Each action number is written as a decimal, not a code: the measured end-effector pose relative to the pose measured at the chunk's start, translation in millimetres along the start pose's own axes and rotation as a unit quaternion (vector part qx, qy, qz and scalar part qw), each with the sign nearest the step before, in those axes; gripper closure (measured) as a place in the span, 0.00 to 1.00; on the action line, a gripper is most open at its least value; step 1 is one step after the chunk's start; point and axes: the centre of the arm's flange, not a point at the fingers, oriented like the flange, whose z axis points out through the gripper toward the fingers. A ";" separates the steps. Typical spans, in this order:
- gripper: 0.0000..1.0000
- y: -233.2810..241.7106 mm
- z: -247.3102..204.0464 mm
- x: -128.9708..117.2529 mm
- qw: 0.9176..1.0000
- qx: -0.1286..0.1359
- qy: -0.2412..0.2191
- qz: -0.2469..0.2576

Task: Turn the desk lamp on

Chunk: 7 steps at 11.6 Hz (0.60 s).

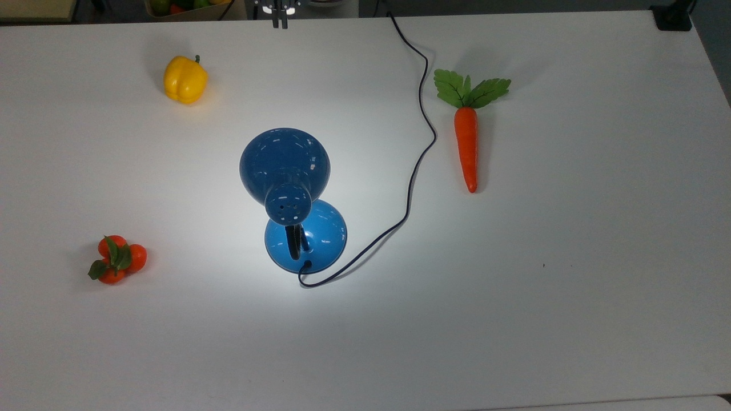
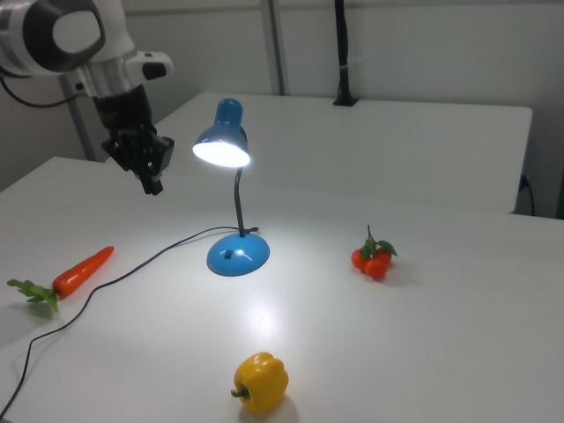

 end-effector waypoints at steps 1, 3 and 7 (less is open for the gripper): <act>0.86 4.5 -6.9 0.3 1.000 0.000 0.006 0.004; 0.74 14.0 -5.9 0.7 1.000 0.000 0.005 0.013; 0.15 21.5 -3.5 -0.6 1.000 0.000 -0.003 0.020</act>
